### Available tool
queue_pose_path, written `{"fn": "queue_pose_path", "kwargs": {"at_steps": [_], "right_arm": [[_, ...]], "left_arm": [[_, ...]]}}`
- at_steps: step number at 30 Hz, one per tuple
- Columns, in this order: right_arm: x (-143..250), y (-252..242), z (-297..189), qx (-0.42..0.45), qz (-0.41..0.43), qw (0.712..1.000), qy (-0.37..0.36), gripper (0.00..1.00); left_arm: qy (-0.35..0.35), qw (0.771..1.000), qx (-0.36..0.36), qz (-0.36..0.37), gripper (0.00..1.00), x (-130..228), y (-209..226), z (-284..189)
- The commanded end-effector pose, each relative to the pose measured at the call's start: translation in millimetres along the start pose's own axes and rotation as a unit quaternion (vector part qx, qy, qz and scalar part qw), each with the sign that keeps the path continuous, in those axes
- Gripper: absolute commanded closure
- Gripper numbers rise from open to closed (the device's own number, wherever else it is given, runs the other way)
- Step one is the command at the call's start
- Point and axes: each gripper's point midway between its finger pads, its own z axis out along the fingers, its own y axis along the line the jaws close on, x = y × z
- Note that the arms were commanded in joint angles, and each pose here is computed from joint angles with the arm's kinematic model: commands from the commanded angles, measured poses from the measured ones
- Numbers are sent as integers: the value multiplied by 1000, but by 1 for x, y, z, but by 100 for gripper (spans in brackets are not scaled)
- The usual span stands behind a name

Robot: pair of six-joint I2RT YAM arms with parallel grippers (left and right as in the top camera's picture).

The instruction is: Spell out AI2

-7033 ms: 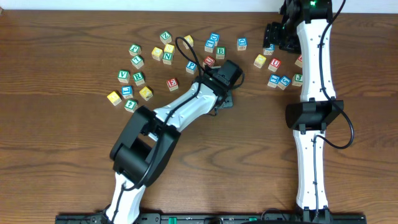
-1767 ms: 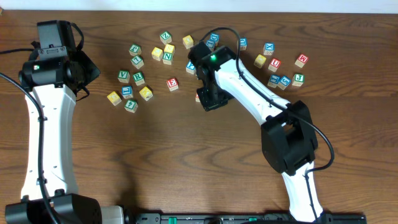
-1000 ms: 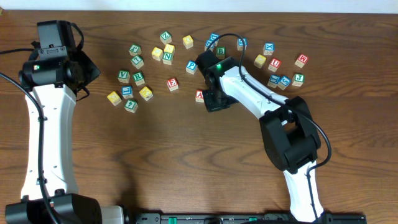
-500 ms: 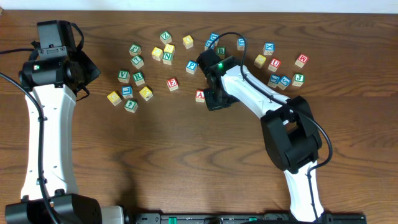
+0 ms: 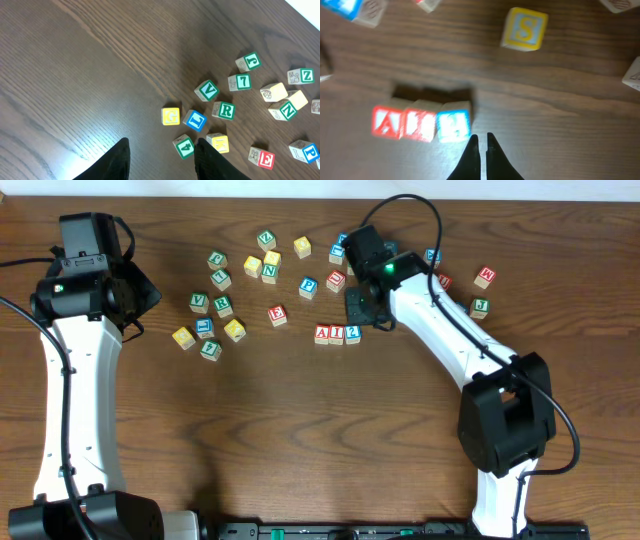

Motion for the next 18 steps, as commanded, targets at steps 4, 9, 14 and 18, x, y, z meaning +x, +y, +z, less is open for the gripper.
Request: {"fn": "queue_pose_path", "kwargs": {"at_steps": [4, 9, 14, 18], "right_arm": [[9, -13, 21, 17, 40, 999, 22, 99], [16, -6, 34, 2, 46, 998, 42, 99], [20, -5, 40, 0, 46, 998, 52, 99], [24, -2, 46, -9, 46, 997, 64, 99]], "left_arm": [[-15, 1000, 2, 0, 58, -7, 1, -9], [-14, 1000, 2, 0, 58, -6, 1, -9], [-14, 1000, 2, 0, 59, -6, 1, -9], [-14, 1000, 2, 0, 58, -7, 1, -9]]}}
